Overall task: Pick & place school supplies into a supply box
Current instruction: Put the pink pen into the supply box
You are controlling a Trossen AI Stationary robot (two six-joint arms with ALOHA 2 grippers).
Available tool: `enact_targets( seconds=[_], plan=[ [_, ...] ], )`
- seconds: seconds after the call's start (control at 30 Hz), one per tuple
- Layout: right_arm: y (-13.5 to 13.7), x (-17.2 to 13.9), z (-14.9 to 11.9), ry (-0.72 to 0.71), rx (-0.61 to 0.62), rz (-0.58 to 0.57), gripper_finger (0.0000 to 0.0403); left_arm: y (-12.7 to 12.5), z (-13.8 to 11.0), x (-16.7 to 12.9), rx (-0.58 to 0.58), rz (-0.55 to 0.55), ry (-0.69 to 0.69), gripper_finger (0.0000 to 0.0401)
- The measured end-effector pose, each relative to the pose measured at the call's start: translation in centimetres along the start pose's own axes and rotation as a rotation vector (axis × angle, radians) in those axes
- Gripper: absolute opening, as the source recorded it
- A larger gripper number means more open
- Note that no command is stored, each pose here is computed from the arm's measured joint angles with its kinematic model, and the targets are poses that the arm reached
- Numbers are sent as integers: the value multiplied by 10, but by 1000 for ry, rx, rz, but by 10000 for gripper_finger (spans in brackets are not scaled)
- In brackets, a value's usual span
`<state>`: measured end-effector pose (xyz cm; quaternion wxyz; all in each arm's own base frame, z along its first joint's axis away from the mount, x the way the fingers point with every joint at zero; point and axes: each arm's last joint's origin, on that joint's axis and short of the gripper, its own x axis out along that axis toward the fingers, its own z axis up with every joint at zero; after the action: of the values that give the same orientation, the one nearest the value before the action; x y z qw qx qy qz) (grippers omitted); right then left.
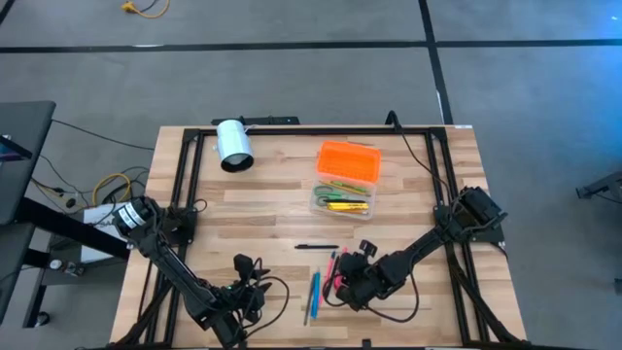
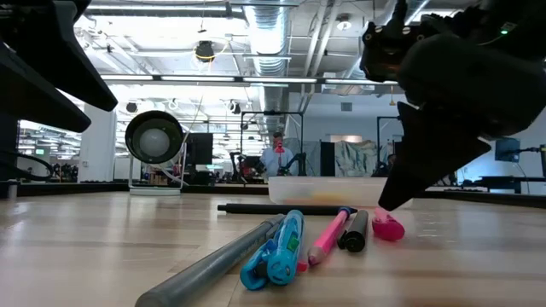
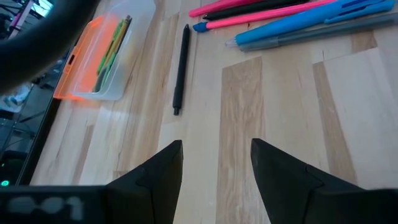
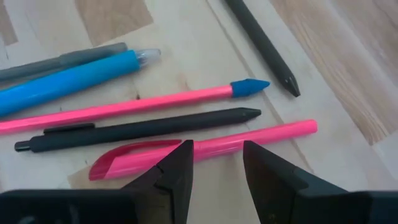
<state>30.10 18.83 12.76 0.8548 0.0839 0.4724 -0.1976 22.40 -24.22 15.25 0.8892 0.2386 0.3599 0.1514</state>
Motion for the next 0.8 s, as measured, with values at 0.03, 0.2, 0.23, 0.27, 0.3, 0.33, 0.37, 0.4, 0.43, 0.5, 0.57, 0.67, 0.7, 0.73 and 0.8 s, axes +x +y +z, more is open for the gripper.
enact_targets(
  seconds=[0.03,0.2,0.23,0.27,0.3,0.33,0.37,0.4,0.43,0.5,0.57,0.67,0.7,0.73,0.8],
  plan=[
    [0,0,0,-2,-1,0,134,0,0,0,0,0,0,180],
    [0,0,1,-15,2,-8,134,0,0,0,0,1,0,180],
    [-1,0,2,-18,4,-12,134,0,0,0,1,1,0,180],
    [-1,1,2,-20,7,-14,134,0,0,0,1,1,-1,180],
    [-1,1,3,-23,8,-16,133,0,0,0,1,1,-1,180],
    [-1,1,3,-29,10,-18,134,0,0,0,1,1,-1,180],
    [-2,2,5,-38,14,-20,134,0,0,0,1,1,-1,180],
    [-2,2,5,-44,14,-20,134,0,0,0,0,1,-1,180],
    [-1,2,6,-47,15,-19,134,0,0,0,1,4,-3,180],
    [-3,3,7,-44,19,-20,134,0,0,0,1,9,-7,180],
    [-3,3,7,-28,18,-12,134,0,0,0,1,9,-7,180],
    [-3,3,6,-21,13,-13,134,0,0,0,1,9,-7,180],
    [-2,2,5,-19,8,-14,134,0,0,0,1,9,-8,180],
    [-2,1,3,-17,3,-15,134,0,0,0,1,9,-8,180],
    [-2,1,3,-16,1,-15,134,0,0,0,1,9,-8,180]
  ],
)
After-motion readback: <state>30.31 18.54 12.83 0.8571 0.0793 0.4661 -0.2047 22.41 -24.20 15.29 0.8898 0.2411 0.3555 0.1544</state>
